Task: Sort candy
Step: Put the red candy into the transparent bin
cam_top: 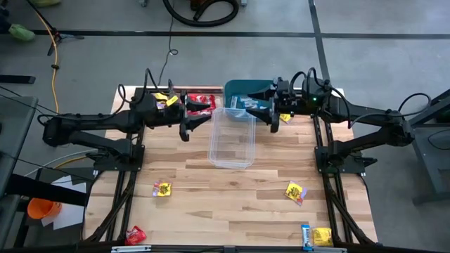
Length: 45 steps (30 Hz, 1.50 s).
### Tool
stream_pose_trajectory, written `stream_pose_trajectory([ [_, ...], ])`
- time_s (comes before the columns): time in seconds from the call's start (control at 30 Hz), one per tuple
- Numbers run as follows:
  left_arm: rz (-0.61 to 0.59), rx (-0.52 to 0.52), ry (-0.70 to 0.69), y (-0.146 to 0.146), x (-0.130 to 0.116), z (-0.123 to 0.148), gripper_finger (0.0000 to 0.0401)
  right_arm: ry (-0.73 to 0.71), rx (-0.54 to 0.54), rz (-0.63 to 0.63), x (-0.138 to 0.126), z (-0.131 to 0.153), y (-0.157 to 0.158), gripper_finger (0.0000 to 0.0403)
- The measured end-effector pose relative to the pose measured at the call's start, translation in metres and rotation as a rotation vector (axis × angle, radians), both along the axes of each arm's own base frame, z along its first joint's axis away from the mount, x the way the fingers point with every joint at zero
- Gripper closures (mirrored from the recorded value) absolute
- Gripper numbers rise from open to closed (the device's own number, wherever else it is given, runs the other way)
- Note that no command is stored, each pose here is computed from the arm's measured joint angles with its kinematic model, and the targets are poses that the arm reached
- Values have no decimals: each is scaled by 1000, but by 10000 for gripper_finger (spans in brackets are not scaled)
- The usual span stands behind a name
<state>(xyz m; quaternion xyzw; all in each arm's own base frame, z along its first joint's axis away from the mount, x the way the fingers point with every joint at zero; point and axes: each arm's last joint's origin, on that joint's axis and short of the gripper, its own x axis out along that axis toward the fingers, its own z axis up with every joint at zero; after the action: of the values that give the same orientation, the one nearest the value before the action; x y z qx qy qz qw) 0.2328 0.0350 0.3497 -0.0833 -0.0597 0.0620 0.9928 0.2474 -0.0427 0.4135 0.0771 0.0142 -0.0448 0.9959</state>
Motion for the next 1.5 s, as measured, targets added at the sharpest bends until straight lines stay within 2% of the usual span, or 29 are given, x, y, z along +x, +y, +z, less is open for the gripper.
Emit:
stream_pose_trajectory([
  [0.27, -3, 5, 0, 0, 0, 0, 206, 5, -63, 2, 0, 0, 0, 114],
  [0.8, -7, -9, -2, 0, 0, 0, 206, 5, -61, 1, 0, 0, 0, 114],
  [0.9, -82, -82, -5, -2, -2, 1, 206, 5, -51, 1, 0, 0, 0, 114],
  [1.03, -308, -220, 42, -11, -9, 1, 206, 3, -35, -3, 0, 0, 0, 114],
  [1.1, -407, -329, 129, -20, -13, -4, 206, 6, -36, -3, 0, 0, 0, 114],
  [1.17, -485, -458, 274, -32, -18, -14, 206, 11, -36, -2, 0, -1, 0, 114],
  [1.33, -586, -731, 737, -84, -32, -47, 206, 46, -37, -3, 0, -4, 0, 114],
  [1.4, -583, -817, 967, -108, -43, -62, 206, 70, -33, -2, -1, -6, 0, 114],
  [1.5, -512, -912, 1278, -141, -57, -83, 206, 118, -25, -11, -1, -11, -1, 114],
])
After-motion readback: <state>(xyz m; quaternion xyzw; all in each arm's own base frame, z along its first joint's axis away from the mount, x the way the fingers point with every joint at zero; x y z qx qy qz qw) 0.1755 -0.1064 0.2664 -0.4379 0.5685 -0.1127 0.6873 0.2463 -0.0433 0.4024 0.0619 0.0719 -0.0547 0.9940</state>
